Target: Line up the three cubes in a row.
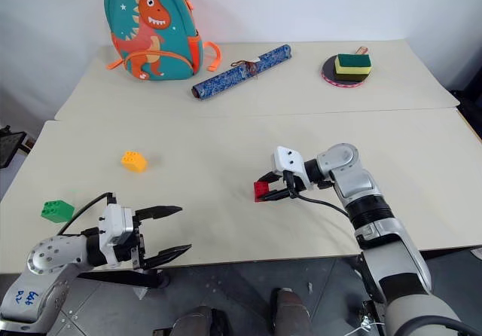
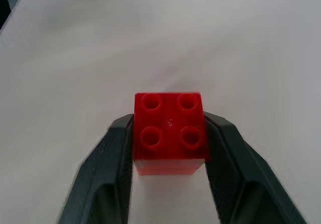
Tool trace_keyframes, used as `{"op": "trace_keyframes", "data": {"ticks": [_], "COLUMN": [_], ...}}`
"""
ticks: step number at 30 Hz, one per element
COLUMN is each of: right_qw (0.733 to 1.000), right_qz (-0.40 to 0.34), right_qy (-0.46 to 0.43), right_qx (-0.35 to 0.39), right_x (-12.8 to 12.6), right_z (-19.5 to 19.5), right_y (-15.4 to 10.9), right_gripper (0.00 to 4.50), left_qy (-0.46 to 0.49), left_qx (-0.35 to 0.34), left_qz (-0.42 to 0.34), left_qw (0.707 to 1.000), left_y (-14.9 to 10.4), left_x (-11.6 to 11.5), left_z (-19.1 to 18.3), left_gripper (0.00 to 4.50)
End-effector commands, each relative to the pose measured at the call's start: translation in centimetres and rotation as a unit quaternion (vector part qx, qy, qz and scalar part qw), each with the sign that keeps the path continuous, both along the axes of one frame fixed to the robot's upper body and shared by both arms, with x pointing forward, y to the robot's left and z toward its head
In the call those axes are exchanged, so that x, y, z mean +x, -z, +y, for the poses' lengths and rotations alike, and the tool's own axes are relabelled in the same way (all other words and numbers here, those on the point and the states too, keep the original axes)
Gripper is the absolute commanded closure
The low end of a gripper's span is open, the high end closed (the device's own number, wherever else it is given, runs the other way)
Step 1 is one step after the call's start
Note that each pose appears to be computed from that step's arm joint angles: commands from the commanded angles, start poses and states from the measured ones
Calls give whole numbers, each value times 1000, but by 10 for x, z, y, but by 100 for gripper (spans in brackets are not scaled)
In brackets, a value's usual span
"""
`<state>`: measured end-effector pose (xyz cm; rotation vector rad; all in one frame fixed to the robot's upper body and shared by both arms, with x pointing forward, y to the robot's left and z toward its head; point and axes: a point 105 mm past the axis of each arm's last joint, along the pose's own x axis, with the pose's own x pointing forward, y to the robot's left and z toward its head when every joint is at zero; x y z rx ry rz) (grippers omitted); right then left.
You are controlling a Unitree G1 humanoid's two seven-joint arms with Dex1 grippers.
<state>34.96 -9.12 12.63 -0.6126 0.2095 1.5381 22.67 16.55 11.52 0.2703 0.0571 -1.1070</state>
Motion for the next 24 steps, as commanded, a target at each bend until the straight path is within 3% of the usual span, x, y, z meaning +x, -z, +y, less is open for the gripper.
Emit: {"op": "trace_keyframes", "data": {"ticks": [1,5,10,12,14,16,18,21,24], "right_qw": [999,997,983,976,972,956,952,949,947], "right_qz": [-22,-40,-74,-66,-59,-69,-78,-55,-60], "right_qy": [17,2,-32,-42,-47,-50,-47,-61,-65], "right_qx": [17,71,165,204,221,280,291,306,310], "right_x": [3,-4,-19,-33,-43,-52,-57,-64,-64], "right_z": [5,-3,-24,-40,-44,-41,-38,-32,-29], "right_y": [-7,-30,-57,-56,-52,-53,-47,-44,-43], "right_gripper": [134,4,1,1,1,1,1,1,1], "left_qy": [-21,-123,-282,-411,-494,-586,-648,-675,-669], "left_qx": [-7,-27,-75,-95,-105,-127,-144,-153,-157], "left_qz": [-14,-28,-65,-81,-86,-86,-89,-84,-86], "left_qw": [1000,992,954,903,859,796,743,717,722], "left_y": [-5,-4,-6,4,14,24,32,40,39], "left_x": [-7,-6,-12,-31,-49,-70,-88,-98,-91], "left_z": [1,30,72,108,131,157,177,183,181], "left_gripper": [0,0,0,0,0,0,0,0,0]}}
